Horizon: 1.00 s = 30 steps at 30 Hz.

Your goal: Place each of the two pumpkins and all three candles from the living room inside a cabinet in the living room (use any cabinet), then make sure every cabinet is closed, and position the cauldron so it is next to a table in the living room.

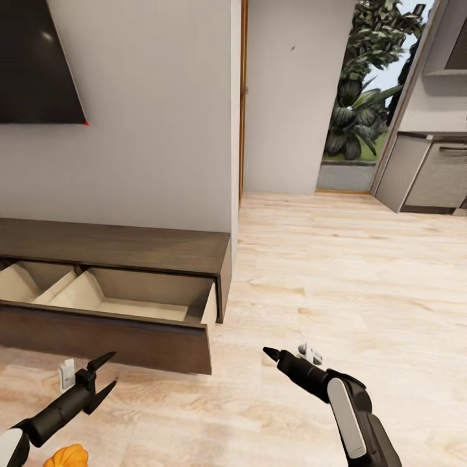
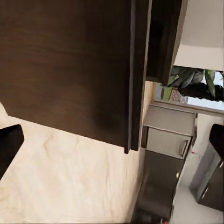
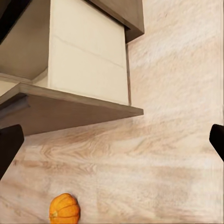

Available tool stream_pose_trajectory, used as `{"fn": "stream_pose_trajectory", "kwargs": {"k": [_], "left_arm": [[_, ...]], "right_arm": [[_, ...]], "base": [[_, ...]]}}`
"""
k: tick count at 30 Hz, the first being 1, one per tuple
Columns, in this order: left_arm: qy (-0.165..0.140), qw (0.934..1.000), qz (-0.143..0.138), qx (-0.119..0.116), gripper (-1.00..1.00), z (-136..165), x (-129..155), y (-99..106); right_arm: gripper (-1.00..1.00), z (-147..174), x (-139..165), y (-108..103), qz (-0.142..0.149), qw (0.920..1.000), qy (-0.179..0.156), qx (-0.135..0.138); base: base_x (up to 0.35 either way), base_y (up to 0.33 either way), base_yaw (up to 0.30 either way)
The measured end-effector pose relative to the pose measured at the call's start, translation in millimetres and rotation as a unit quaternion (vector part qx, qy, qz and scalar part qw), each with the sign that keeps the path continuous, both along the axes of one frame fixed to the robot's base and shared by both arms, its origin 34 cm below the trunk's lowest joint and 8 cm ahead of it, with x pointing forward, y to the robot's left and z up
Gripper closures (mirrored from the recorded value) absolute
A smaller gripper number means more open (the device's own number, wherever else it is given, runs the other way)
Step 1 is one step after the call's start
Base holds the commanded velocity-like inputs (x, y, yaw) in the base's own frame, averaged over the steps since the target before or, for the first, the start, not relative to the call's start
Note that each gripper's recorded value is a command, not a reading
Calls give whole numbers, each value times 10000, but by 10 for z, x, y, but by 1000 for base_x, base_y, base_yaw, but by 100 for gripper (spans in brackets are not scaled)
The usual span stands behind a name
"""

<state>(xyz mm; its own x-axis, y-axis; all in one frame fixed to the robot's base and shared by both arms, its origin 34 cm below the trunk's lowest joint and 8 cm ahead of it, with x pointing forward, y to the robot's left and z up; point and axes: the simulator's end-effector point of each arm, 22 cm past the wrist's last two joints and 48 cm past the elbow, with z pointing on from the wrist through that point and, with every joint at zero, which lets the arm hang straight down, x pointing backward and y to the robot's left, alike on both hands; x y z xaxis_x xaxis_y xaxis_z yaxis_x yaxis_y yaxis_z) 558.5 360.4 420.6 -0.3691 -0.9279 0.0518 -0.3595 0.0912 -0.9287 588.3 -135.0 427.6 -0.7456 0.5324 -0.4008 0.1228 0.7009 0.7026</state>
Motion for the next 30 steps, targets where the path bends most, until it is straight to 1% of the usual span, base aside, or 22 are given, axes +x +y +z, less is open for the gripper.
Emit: {"fn": "stream_pose_trajectory", "kwargs": {"k": [1,2,4,6,7,8,11,13,14,15,16,17,18,20,21,23,25,26,28,30], "left_arm": [[89,10000,-12,43,-100,-22,-16,10],[364,9991,-57,189,-100,-110,-65,34],[662,9969,-122,415,-100,-175,-112,59],[989,9927,-208,655,-100,-259,-174,70],[1163,9899,-260,765,-100,-300,-209,70],[1400,9853,-358,915,-100,-368,-262,51],[1857,9734,-561,1220,-100,-477,-373,19],[2174,9620,-669,1511,-100,-556,-473,63],[2409,9506,-750,1809,-100,-630,-564,135],[2551,9419,-805,2030,-100,-664,-621,198],[2619,9373,-832,2145,-100,-667,-646,232],[2747,9276,-887,2371,-100,-693,-702,303],[2936,9107,-972,2737,-100,-735,-788,422],[3127,8895,-1061,3158,-100,-743,-872,570],[3218,8771,-1108,3390,-100,-734,-913,671],[3301,8660,-1142,3579,-100,-701,-950,779],[3385,8578,-1150,3692,-100,-672,-991,894],[3425,8545,-1125,3740,-100,-660,-1011,961],[3470,8498,-1036,3829,-100,-634,-1030,1083],[3474,8449,-1058,3929,-100,-630,-1023,1097]], "right_arm": [[-100,5,-4,-15,2,10000,0,-12],[-100,-39,-30,-62,19,10000,59,-62],[-100,-103,-78,-92,47,9998,159,-98],[-100,-202,-142,-108,70,9994,325,-132],[-100,-246,-178,-122,83,9990,418,-166],[-100,-358,-293,-151,92,9979,601,-230],[-100,-682,-704,-220,44,9929,1124,-394],[-100,-855,-909,-250,8,9886,1418,-512],[-100,-951,-1007,-264,-27,9859,1568,-589],[-100,-992,-1057,-263,-46,9843,1651,-624],[-100,-1034,-1110,-261,-57,9825,1742,-657],[-100,-1049,-1138,-263,-62,9814,1794,-674],[-100,-1154,-1243,-263,-83,9782,1946,-717],[-100,-1254,-1332,-291,-169,9755,2048,-785],[-100,-1305,-1356,-323,-256,9748,2045,-849],[-100,-1316,-1362,-353,-317,9744,2013,-947],[-100,-1304,-1366,-379,-312,9737,1994,-1060],[-100,-1291,-1363,-390,-301,9734,1979,-1119],[-100,-1251,-1332,-411,-316,9737,1904,-1207],[-100,-1188,-1254,-448,-400,9756,1743,-1274]], "base": [[0,0,0],[0,0,0],[0,0,0],[0,0,0],[0,0,0],[0,0,0],[0,0,0],[0,0,0],[0,0,0],[0,0,0],[0,0,0],[0,0,0],[0,0,0],[0,0,0],[0,0,0],[0,0,0],[0,0,0],[0,0,0],[0,0,0],[0,0,0]]}}
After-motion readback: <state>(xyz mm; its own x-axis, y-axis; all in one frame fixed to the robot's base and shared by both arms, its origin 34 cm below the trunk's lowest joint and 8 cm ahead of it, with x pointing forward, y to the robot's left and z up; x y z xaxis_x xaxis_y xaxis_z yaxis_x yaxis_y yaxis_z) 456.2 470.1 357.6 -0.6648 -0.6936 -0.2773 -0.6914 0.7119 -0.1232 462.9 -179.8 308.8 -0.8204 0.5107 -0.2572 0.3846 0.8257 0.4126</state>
